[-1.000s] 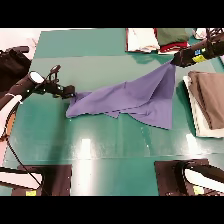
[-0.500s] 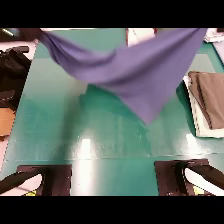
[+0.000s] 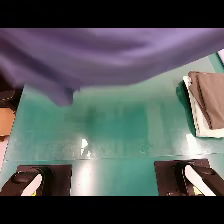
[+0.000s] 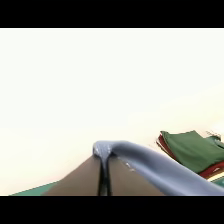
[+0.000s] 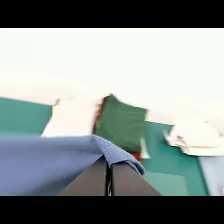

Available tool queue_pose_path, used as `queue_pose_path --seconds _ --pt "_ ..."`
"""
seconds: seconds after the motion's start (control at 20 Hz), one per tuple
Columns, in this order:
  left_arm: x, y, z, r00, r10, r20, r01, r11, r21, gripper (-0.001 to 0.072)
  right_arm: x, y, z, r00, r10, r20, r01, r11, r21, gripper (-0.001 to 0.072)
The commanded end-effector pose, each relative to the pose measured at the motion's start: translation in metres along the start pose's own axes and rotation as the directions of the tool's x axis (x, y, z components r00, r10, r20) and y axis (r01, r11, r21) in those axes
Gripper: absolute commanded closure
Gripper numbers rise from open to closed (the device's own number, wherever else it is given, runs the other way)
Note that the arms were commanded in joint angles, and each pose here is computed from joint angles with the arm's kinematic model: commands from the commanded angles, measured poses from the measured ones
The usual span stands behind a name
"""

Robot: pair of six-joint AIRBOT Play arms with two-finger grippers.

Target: Fold the shirts.

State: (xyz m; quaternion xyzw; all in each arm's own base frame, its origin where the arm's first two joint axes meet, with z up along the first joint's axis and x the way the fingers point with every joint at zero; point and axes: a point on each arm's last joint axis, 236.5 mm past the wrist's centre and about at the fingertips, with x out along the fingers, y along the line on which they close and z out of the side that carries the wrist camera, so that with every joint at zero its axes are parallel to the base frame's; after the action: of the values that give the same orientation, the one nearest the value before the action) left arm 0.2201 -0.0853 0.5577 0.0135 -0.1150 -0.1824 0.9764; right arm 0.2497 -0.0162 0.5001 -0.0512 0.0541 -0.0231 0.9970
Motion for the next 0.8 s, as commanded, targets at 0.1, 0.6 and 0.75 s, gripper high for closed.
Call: queue_pose_path --seconds 0.1,0.6,0.75 --pt "0.039 0.016 -0.061 0.982 0.006 -0.188 -0.009 1.0 -0.019 0.0683 0.038 0.003 -0.036 0.989 0.061 -0.134 -0.053 0.997 0.06 0.0699" --pt "0.139 0.049 -0.515 0.421 -0.181 -0.889 -0.167 0.948 -0.272 0.0681 0.248 0.069 -0.306 0.634 0.347 -0.691 -0.184 0.936 0.301 0.0698" --pt "0.136 0.048 -0.557 0.351 -0.207 -0.913 -0.206 0.934 -0.291 0.0614 0.274 0.09 -0.355 0.558 0.374 -0.741 -0.193 0.927 0.322 0.0696"
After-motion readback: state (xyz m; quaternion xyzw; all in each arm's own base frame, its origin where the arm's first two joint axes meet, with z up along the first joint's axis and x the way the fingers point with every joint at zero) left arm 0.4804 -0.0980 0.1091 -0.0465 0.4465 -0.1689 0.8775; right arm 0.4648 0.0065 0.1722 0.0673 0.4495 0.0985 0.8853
